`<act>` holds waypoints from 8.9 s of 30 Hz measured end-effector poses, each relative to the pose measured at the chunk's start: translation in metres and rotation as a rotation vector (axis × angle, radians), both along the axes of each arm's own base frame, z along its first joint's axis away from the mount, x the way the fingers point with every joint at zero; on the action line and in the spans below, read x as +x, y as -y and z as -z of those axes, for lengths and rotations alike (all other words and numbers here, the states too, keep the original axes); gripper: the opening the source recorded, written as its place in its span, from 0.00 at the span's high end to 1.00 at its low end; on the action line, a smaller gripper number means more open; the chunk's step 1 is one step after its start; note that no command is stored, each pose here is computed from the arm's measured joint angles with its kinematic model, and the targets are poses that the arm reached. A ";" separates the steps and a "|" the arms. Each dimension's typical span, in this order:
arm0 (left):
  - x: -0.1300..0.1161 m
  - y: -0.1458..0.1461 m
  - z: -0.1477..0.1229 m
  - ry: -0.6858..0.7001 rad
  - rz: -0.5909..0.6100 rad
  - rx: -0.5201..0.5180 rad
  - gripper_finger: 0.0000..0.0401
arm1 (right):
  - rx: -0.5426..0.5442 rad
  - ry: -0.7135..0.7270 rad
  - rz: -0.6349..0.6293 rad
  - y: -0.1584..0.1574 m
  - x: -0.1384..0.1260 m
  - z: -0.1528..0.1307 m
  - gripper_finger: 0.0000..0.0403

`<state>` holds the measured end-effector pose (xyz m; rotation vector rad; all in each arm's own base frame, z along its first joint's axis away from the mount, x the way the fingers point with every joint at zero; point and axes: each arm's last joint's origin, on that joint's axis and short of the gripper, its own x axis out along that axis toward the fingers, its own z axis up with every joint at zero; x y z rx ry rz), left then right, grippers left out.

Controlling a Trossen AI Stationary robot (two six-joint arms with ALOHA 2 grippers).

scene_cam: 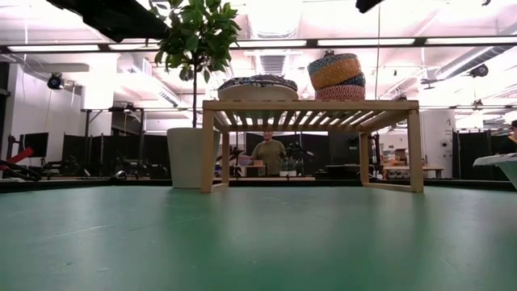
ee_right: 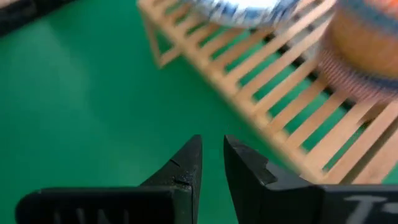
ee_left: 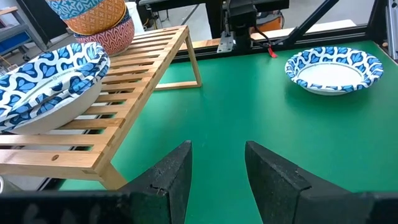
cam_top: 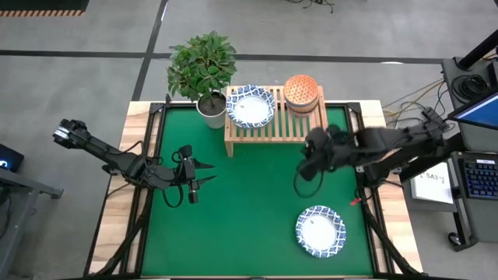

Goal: Place and stack bowls onto a shelf
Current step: Stack the white patterned bowl on top of the white patterned bowls on the shelf, then return to Home Position

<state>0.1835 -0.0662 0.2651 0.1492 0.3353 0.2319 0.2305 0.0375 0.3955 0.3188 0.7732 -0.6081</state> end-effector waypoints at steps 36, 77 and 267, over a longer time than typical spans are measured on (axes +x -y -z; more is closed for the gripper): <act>0.000 0.000 0.000 0.002 -0.003 -0.007 0.67 | 0.694 -0.585 0.261 -0.127 0.078 0.156 0.64; 0.000 0.000 0.000 0.003 -0.003 -0.010 0.67 | 0.663 -0.648 -0.108 -0.131 0.106 0.188 0.98; -0.089 -0.063 0.055 0.350 -0.024 -0.085 1.00 | -0.509 0.706 -0.494 0.043 -0.104 0.179 0.98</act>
